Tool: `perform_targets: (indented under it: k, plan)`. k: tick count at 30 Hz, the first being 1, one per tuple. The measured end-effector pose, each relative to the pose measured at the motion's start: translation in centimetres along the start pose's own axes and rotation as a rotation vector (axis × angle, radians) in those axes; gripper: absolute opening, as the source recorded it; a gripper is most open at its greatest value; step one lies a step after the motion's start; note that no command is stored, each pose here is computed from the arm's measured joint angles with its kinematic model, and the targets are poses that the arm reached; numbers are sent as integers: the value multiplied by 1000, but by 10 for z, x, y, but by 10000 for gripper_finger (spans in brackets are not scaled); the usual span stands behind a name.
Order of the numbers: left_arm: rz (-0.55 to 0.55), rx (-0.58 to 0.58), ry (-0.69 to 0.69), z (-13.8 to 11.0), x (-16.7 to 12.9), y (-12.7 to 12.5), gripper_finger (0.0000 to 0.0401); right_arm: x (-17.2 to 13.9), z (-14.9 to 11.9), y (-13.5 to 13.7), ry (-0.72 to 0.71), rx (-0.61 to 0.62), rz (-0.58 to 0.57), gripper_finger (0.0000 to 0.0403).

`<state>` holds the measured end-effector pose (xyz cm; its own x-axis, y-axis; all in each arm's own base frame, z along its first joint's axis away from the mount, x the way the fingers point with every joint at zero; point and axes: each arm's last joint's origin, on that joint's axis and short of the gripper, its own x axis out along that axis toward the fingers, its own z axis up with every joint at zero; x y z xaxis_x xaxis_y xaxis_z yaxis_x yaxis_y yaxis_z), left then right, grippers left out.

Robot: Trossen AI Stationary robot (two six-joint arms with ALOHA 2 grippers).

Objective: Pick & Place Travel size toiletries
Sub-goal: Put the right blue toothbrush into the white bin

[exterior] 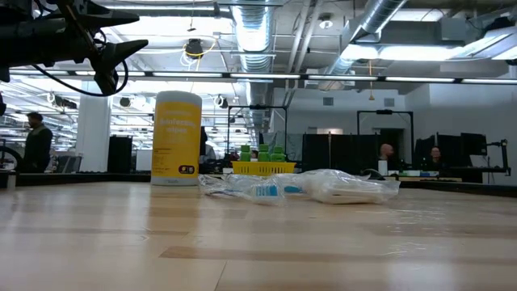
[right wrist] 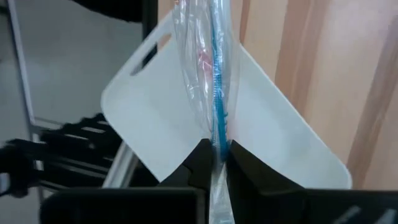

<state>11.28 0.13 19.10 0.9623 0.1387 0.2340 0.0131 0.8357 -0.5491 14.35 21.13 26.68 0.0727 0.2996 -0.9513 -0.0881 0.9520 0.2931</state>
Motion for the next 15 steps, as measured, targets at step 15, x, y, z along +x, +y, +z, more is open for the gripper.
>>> perform_targets:
  k: [15]
  plan:
    - [0, 0, 0, 0, 0, 0, 172, 65, -13, 25, 172, -117, -144, 32]
